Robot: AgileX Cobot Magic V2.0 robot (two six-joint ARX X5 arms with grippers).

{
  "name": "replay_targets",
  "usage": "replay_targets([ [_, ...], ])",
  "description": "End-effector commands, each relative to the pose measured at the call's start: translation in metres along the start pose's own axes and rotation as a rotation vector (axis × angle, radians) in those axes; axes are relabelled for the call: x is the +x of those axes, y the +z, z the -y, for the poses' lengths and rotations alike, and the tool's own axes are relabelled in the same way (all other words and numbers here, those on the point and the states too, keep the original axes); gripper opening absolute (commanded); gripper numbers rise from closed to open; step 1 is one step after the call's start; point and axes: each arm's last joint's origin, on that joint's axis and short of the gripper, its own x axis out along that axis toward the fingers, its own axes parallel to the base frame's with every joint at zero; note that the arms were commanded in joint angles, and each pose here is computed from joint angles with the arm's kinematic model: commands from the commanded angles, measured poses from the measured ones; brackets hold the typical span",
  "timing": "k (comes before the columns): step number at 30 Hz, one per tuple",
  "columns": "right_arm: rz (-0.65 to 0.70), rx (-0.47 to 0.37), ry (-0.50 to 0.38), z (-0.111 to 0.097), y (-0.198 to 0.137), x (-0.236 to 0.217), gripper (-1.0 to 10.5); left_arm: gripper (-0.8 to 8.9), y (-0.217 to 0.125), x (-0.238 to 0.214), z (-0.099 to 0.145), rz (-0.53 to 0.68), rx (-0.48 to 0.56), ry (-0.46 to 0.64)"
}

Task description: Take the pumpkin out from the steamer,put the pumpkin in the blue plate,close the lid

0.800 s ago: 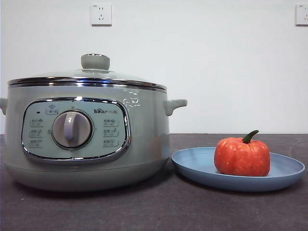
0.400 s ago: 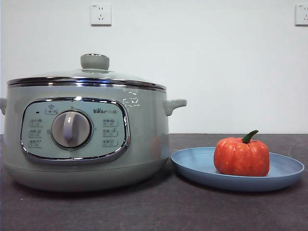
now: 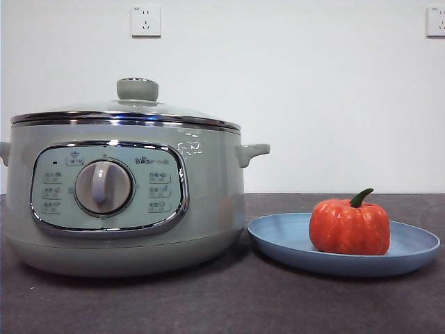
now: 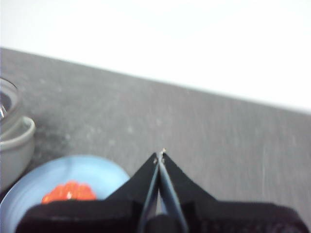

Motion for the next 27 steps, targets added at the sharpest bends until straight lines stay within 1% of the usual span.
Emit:
replay_targets([
  [1, 0.040, -0.025, -0.022, 0.000, -0.020, 0.010, 0.0, -0.03, -0.004, 0.001, 0.000, -0.010, -0.011, -0.001],
  [6, 0.039, 0.024, -0.022, -0.005, -0.052, 0.022, 0.0, -0.03, -0.004, 0.001, 0.000, -0.010, -0.011, -0.001],
  [11, 0.001, 0.106, -0.014, -0.010, -0.083, 0.029, 0.0, -0.03, -0.004, 0.001, 0.000, -0.010, -0.011, -0.001],
  [14, -0.004, 0.141, -0.017, -0.012, -0.096, 0.030, 0.0, -0.03, -0.004, 0.001, 0.000, -0.010, -0.011, -0.002],
  [17, -0.012, 0.175, -0.020, -0.014, -0.105, 0.032, 0.0, -0.03, -0.004, 0.001, 0.000, -0.010, -0.011, -0.003],
  [23, -0.047, 0.201, -0.073, -0.014, -0.115, 0.035, 0.0, -0.03, -0.004, 0.001, 0.000, -0.010, -0.011, -0.003],
  [27, -0.060, 0.218, -0.127, -0.014, -0.119, 0.036, 0.0, -0.03, -0.004, 0.001, 0.000, -0.010, -0.011, -0.004],
])
